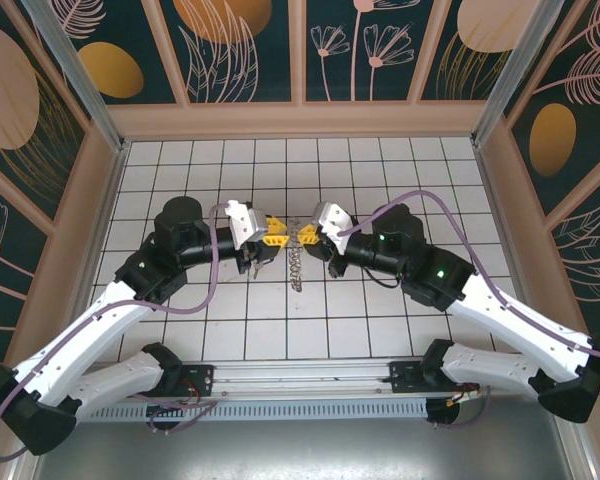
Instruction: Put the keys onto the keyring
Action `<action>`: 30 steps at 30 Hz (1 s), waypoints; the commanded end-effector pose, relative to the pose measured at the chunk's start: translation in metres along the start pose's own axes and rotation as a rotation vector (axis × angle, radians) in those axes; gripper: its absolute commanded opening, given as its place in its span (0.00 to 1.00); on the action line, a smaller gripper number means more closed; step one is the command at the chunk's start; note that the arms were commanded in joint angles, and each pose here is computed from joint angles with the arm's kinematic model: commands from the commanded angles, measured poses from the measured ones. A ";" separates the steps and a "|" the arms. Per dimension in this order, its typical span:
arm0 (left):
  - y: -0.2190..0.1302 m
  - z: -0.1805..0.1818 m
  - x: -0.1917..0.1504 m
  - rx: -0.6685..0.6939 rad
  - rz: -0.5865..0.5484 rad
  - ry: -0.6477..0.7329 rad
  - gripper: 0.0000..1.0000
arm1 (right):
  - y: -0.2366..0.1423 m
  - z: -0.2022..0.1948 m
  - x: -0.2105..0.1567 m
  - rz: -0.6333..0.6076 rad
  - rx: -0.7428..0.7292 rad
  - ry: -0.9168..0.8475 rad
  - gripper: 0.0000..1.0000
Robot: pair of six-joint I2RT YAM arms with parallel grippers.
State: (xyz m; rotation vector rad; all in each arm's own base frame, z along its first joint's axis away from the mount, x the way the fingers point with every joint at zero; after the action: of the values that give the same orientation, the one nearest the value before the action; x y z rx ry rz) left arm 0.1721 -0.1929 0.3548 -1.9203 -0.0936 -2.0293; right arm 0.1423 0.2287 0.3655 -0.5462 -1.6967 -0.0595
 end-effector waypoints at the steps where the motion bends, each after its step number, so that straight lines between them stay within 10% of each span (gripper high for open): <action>1: -0.003 0.003 0.006 0.033 0.069 0.065 0.24 | -0.001 -0.006 0.005 0.058 -0.024 -0.007 0.00; 30: 0.015 0.004 -0.001 -0.106 0.119 0.055 0.16 | 0.012 0.001 0.008 0.130 0.082 0.004 0.00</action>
State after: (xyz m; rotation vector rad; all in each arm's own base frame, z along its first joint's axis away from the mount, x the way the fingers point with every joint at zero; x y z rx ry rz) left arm 0.1819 -0.2034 0.3454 -1.8732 0.1281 -2.0033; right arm 0.1474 0.2400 0.3534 -0.6376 -1.5984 0.1233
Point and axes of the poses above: each hand's point on the last joint's axis, 136 mm out from that joint toward the fingers, its own y axis out along the fingers, its own z axis along the line the jaws close on, x = y × z, the point moved 9 cm from there along -y, back along the fingers, and after that the axes turned 3 degrees about -y, right-handed, at the moved point
